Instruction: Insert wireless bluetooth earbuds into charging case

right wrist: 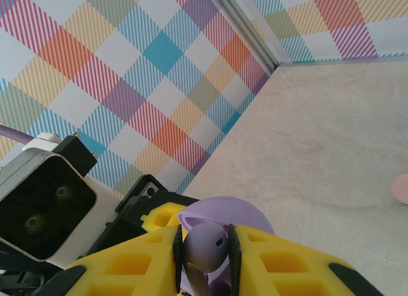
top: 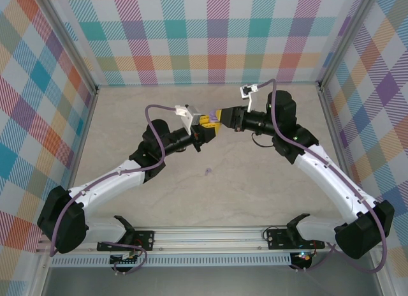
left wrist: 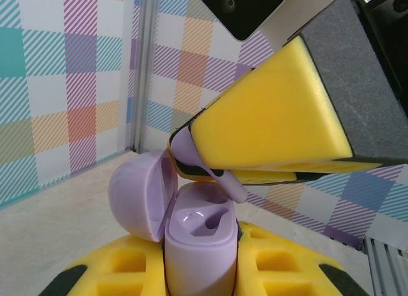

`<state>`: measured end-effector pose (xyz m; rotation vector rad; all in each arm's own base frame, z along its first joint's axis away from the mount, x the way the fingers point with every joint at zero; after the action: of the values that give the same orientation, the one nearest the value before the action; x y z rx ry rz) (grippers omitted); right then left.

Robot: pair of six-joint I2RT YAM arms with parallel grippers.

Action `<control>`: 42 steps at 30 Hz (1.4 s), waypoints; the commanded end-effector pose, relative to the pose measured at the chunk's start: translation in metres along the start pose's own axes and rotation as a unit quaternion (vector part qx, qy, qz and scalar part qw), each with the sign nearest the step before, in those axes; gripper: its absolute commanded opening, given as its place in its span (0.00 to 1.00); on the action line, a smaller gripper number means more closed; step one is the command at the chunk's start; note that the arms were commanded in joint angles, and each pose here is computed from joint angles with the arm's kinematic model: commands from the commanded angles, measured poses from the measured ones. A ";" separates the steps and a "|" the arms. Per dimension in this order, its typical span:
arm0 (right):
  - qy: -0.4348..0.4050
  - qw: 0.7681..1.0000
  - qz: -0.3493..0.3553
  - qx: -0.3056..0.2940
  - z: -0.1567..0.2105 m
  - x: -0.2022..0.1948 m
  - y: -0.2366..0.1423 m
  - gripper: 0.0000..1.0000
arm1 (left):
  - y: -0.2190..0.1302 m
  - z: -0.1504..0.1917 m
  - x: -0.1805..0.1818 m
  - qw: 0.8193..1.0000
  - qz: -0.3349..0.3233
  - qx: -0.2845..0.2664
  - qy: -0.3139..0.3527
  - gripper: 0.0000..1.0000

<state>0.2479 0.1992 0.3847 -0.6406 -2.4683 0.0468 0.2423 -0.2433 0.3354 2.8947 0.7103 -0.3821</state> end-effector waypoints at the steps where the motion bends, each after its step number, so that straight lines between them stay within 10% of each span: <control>1: -0.022 1.000 -0.015 -0.009 -0.009 0.011 -0.003 0.27 | 0.000 -0.021 -0.012 0.999 0.017 -0.030 0.007 0.12; 22: -0.022 0.995 0.096 -0.028 -0.014 0.000 -0.014 0.25 | 0.009 0.000 0.009 0.995 -0.076 0.046 -0.049 0.13; 29: 0.063 0.953 0.287 0.073 0.024 -0.060 -0.018 0.24 | -0.005 0.007 0.011 0.990 -0.110 0.074 -0.051 0.12; 42: 0.177 0.880 0.402 0.180 0.129 -0.163 0.016 0.24 | -0.020 0.007 0.007 0.986 -0.129 0.089 -0.052 0.12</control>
<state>0.2945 0.1542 0.2004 -1.2634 -1.6889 0.6572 0.2430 -0.2243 0.3222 2.9126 1.0900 -0.6717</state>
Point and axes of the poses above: each hand's point on the last joint's axis, 136 mm out from that joint toward the fingers, its own y axis out along the fingers, its own x axis along the line the jaws close on, z = x × y, the point moved 9 cm from there along -y, back along the fingers, and after that the axes turned 7 degrees about -y, right-handed, at the moved point
